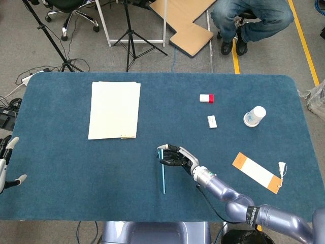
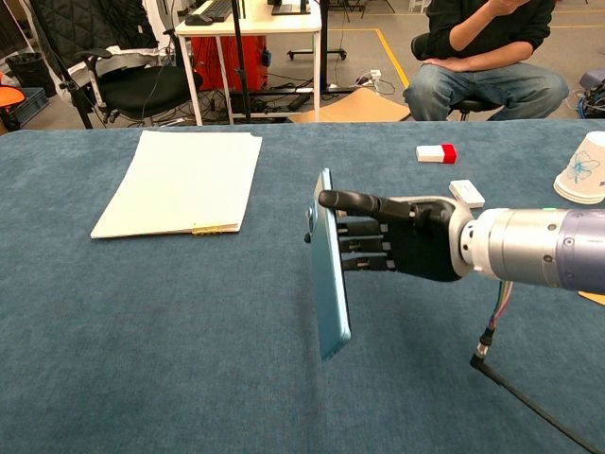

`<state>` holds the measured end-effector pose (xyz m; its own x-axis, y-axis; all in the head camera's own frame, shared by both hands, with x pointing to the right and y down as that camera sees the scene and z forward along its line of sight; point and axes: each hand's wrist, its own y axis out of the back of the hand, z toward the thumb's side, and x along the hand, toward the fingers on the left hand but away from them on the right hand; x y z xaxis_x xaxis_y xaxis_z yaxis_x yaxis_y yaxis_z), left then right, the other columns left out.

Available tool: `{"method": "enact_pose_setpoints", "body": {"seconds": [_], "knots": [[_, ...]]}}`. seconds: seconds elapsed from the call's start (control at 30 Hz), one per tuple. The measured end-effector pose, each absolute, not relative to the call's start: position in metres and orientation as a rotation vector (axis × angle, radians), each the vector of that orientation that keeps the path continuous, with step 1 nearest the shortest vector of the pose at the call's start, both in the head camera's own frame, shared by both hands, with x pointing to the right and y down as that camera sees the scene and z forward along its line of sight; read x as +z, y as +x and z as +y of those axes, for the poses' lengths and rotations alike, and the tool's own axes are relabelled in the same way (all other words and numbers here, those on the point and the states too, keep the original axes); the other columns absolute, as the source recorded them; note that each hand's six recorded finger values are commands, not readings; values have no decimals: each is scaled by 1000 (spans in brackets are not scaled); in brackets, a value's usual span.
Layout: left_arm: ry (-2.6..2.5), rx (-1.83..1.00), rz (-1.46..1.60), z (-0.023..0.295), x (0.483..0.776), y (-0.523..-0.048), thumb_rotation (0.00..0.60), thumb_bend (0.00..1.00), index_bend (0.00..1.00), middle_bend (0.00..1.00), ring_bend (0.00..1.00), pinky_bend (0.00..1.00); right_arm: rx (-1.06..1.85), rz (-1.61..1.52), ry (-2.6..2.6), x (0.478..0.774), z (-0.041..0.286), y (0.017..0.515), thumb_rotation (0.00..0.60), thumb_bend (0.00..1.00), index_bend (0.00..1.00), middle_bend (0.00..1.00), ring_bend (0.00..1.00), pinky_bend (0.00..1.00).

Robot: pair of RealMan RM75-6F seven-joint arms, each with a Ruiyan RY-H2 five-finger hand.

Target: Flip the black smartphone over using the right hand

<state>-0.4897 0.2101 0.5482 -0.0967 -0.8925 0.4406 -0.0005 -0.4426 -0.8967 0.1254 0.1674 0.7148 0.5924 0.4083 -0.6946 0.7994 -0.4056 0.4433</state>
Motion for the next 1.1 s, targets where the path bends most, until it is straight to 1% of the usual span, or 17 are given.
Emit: {"method": "enact_pose_setpoints", "body": {"seconds": [0.13, 0.2, 0.23, 0.27, 0.3, 0.37, 0.43, 0.47, 0.57, 0.67, 0.9, 1.0, 1.1], "knots": [[-1476, -1622, 1009, 210, 548, -489, 600, 0, 0, 0, 0, 0, -653, 947, 2042, 723, 172, 129, 600, 304, 480, 535, 220, 224], [-1477, -1621, 1007, 210, 549, -489, 600, 0, 0, 0, 0, 0, -662, 953, 2057, 727, 173, 132, 600, 317, 469, 519, 220, 224], [-1478, -1619, 1007, 210, 549, -489, 600, 0, 0, 0, 0, 0, -664, 958, 2064, 728, 173, 133, 600, 324, 447, 492, 217, 224], [-1478, -1616, 1006, 210, 549, -488, 600, 0, 0, 0, 0, 0, -665, 963, 2073, 729, 173, 134, 600, 328, 420, 459, 208, 222], [-1479, -1614, 1005, 210, 549, -488, 600, 0, 0, 0, 0, 0, -669, 970, 2088, 731, 173, 136, 600, 332, 360, 390, 180, 211], [-1480, -1608, 1006, 210, 549, -487, 600, 0, 0, 0, 0, 0, -678, 982, 2118, 732, 173, 140, 600, 332, 235, 250, 98, 160], [-1481, -1599, 1007, 210, 549, -486, 600, 0, 0, 0, 0, 0, -693, 996, 2161, 734, 172, 144, 600, 332, 149, 153, 30, 93], [-1482, -1594, 1010, 210, 548, -486, 600, 0, 0, 0, 0, 0, -698, 1005, 2181, 734, 171, 147, 600, 331, 113, 109, 7, 58], [-1484, -1583, 1014, 210, 548, -485, 600, 0, 0, 0, 0, 0, -725, 1043, 2259, 736, 167, 156, 600, 304, 69, 41, 0, 6], [-1487, -1579, 1012, 210, 548, -484, 600, 0, 0, 0, 0, 0, -767, 1093, 2355, 737, 161, 167, 600, 282, 57, 19, 0, 0], [-1490, -1571, 1008, 211, 548, -482, 600, 0, 0, 0, 0, 0, -890, 1226, 2530, 734, 144, 195, 600, 255, 56, 15, 0, 0], [-1492, -1567, 1007, 211, 548, -481, 600, 0, 0, 0, 0, 0, -910, 1292, 2575, 726, 135, 207, 600, 221, 57, 15, 0, 0], [-1495, -1561, 1007, 211, 548, -480, 600, 0, 0, 0, 0, 0, -924, 1360, 2631, 714, 125, 218, 600, 150, 57, 15, 0, 0]]}}
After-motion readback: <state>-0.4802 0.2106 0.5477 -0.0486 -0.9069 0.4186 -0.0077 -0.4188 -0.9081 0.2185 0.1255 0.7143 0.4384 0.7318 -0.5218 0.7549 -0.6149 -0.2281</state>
